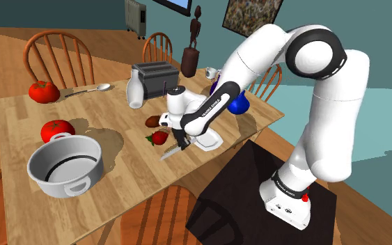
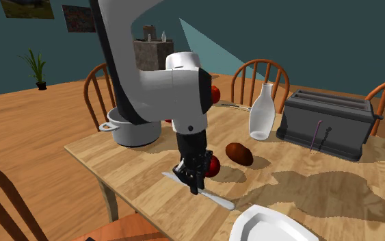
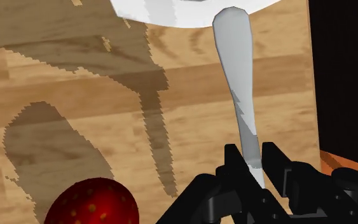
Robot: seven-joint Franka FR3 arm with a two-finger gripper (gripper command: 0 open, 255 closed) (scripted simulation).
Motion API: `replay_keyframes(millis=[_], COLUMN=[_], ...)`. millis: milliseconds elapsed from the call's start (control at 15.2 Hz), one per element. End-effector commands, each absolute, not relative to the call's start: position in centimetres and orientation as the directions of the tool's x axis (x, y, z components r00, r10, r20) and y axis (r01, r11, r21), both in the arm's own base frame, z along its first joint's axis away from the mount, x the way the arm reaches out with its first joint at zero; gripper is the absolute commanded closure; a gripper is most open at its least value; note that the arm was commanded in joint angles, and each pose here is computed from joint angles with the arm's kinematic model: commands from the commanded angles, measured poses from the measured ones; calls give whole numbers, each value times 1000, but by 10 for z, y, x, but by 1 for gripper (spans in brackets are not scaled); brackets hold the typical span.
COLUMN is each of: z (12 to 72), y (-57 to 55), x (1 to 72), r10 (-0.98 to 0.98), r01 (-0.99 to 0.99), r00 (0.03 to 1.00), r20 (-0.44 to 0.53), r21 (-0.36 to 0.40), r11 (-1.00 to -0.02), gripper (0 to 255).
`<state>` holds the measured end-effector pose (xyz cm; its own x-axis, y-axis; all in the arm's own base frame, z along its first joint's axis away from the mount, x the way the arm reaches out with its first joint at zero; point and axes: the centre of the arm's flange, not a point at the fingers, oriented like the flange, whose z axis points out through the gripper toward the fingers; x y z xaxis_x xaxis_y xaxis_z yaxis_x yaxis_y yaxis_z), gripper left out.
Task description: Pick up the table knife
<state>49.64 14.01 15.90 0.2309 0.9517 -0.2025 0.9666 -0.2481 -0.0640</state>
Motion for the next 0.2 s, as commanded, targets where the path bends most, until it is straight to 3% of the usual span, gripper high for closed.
replay_keyframes(millis=[0,132], z=[170,171], y=[141,141], x=[496,496], r10=[952,952], r01=[967,967], r00=[231,231], r20=[-203,-203], r21=[-64,-64], r11=[-248,-248], gripper=[255,255])
